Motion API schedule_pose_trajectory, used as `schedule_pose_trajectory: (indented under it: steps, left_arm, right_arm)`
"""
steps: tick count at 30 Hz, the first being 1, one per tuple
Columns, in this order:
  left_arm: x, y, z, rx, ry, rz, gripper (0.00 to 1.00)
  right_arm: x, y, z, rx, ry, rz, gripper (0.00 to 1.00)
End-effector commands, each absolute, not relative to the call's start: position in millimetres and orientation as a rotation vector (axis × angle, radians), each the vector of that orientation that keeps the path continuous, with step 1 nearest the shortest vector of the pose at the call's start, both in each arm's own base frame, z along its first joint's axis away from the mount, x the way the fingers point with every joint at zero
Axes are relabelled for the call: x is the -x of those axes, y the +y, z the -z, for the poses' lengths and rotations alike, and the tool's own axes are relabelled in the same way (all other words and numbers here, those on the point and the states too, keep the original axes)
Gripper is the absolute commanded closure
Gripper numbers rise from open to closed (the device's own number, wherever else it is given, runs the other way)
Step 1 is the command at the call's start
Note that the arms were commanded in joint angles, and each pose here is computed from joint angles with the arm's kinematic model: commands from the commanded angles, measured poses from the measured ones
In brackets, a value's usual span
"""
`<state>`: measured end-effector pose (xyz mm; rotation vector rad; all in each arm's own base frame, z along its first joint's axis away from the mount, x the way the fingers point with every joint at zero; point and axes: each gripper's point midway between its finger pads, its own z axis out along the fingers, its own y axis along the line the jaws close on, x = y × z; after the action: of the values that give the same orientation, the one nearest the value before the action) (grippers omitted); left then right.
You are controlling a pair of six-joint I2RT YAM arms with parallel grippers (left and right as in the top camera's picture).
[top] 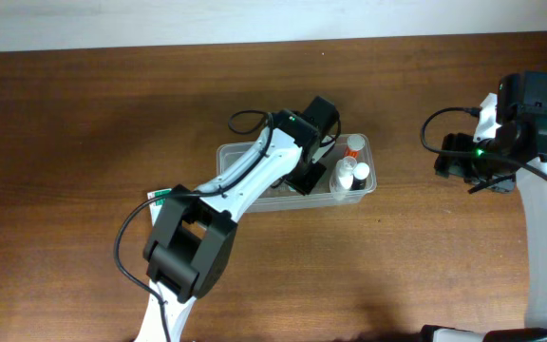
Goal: Pack container
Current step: 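Place the gold-lidded jar in the container center and release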
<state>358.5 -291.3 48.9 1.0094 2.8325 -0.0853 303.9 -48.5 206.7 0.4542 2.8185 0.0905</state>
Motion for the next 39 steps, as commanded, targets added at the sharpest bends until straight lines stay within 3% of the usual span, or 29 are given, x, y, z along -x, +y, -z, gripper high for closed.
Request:
schedule_pose_trajectory:
  steps: [1, 9, 18, 26, 28, 29, 30, 33, 39]
  left_arm:
    - [-361.5, -298.9, -42.2, -1.031, 2.814, 0.118, 0.98]
    - [-365.1, -310.5, -43.7, -0.921, 2.825, 0.201, 0.98]
    - [-357.9, -315.5, -32.7, -0.398, 2.994, 0.230, 0.99]
    - [-347.6, -324.9, 3.5, -0.450, 3.002, 0.100, 0.99]
    - [-350.2, -323.0, 3.3, -0.452, 2.981, 0.059, 0.91]
    - [-350.4, -322.6, 3.2, -0.452, 2.980, 0.056, 0.71]
    - [-350.4, -322.2, 3.3, -0.451, 2.982, 0.056, 0.61]
    - [-349.3, -321.3, 3.5, -0.452, 2.986, 0.051, 0.47]
    - [-347.1, -319.4, 3.8, -0.455, 2.996, 0.041, 0.39]
  right_arm:
    - [-304.3, -49.6, -206.3, -0.459, 2.817, -0.093, 0.28]
    - [-304.3, -49.6, -206.3, -0.459, 2.817, -0.093, 0.28]
    - [-304.3, -49.6, -206.3, -0.459, 2.817, -0.093, 0.28]
    - [-304.3, -49.6, -206.4, -0.459, 2.816, -0.093, 0.28]
    - [-304.3, -49.6, -206.3, -0.459, 2.817, -0.093, 0.28]
    - [-304.3, -49.6, -206.3, -0.459, 2.817, -0.093, 0.28]
    - [-304.3, -49.6, -206.3, -0.459, 2.817, -0.093, 0.28]
    - [-304.3, -49.6, -206.3, -0.459, 2.817, -0.093, 0.28]
    - [-304.3, -49.6, -206.4, -0.459, 2.816, -0.093, 0.28]
